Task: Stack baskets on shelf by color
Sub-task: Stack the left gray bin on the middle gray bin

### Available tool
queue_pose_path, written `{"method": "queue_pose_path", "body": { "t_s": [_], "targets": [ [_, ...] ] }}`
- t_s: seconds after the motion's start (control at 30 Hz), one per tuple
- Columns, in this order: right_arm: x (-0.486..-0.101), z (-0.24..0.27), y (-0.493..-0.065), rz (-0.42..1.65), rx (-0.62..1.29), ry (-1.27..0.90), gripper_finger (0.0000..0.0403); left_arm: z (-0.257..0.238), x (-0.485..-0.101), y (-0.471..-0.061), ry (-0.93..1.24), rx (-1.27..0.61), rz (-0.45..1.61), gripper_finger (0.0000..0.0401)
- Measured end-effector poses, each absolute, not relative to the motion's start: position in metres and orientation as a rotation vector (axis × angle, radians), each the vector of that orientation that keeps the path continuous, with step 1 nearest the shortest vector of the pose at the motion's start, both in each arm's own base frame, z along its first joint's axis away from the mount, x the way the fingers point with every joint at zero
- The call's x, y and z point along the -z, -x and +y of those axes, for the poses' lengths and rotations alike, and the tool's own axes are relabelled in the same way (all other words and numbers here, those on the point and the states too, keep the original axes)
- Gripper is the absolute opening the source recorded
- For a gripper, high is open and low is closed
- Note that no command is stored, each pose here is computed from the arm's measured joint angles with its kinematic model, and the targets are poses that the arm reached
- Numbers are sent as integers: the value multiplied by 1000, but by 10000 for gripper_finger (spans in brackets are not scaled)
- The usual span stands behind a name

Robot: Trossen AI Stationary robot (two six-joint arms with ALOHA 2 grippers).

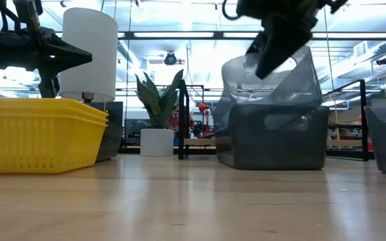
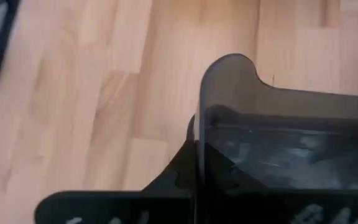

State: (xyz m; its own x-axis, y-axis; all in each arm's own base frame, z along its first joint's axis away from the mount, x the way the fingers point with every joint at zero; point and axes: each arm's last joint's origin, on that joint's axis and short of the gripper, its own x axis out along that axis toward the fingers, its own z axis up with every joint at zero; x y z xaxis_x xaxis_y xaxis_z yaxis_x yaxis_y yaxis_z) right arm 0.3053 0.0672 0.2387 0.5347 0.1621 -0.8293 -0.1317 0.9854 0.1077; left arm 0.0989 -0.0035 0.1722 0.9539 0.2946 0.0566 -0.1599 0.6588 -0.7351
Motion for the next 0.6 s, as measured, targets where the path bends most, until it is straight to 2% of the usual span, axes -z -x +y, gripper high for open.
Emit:
{"method": "queue_pose_path", "body": {
  "t_s": [0.33,0.6],
  "targets": [
    [-242,63,-310,941,-156,-58,5,-4,-172,-99,812,-259,-177,38],
    [-221,65,-308,890,-145,-119,5,-4,-172,-99,813,-259,-177,30]
  ]
}}
